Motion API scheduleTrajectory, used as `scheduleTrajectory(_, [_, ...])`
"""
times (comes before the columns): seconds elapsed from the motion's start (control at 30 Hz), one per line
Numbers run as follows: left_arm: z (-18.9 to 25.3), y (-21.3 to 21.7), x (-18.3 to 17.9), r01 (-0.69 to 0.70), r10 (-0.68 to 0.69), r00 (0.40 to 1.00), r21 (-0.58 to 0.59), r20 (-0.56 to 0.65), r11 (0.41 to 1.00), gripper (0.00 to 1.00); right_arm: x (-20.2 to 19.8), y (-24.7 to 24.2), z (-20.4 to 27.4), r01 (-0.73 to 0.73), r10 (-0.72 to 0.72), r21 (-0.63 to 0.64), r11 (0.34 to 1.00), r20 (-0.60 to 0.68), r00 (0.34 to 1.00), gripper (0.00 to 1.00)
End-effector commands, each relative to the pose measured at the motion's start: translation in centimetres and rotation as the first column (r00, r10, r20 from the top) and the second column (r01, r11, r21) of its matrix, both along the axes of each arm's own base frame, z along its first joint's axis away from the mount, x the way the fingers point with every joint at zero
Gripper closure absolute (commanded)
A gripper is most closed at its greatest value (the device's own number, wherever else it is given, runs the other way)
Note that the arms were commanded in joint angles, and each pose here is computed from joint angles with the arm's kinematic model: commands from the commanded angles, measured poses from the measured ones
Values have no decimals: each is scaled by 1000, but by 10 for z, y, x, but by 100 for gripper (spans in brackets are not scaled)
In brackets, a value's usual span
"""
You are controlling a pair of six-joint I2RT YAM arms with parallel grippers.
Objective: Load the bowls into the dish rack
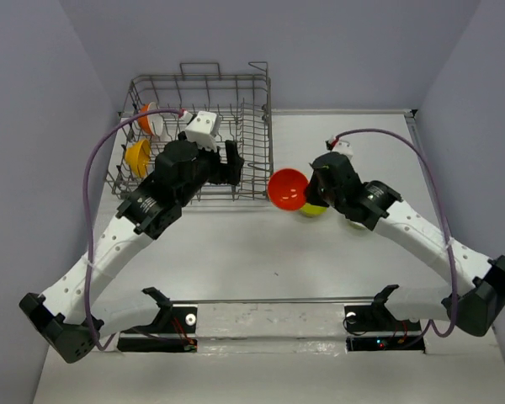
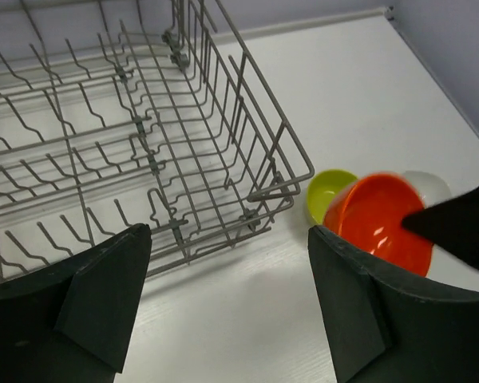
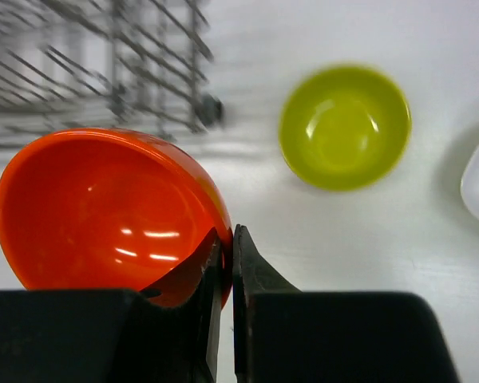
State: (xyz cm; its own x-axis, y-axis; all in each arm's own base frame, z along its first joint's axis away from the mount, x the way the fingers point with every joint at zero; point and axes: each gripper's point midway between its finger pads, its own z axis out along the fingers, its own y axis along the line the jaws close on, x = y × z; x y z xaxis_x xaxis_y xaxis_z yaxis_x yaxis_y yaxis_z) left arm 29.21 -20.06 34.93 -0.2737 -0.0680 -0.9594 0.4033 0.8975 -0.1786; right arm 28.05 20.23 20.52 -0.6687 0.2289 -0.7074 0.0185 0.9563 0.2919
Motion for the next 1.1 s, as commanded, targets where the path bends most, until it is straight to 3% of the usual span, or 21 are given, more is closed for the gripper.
scheduleTrajectory(0.0, [9, -24, -6, 103, -105, 994, -58, -37, 993, 14, 17, -16, 100, 69, -77, 44, 997, 234, 969, 99])
scheduleTrajectory(0.17, [11, -37, -5, 141, -147, 987, -84, -64, 986, 19, 27, -18, 133, 84, -92, 40, 996, 297, 950, 99])
scheduleTrajectory(0.47, [30, -47, -16, 203, -212, 976, -156, -42, 967, 20, 47, -13, 143, 116, -112, 8, 993, 338, 935, 99])
scheduleTrajectory(1.07, [34, -54, 16, 112, -120, 992, -172, -36, 979, 20, 74, 24, 157, 55, -59, 20, 998, 345, 937, 99])
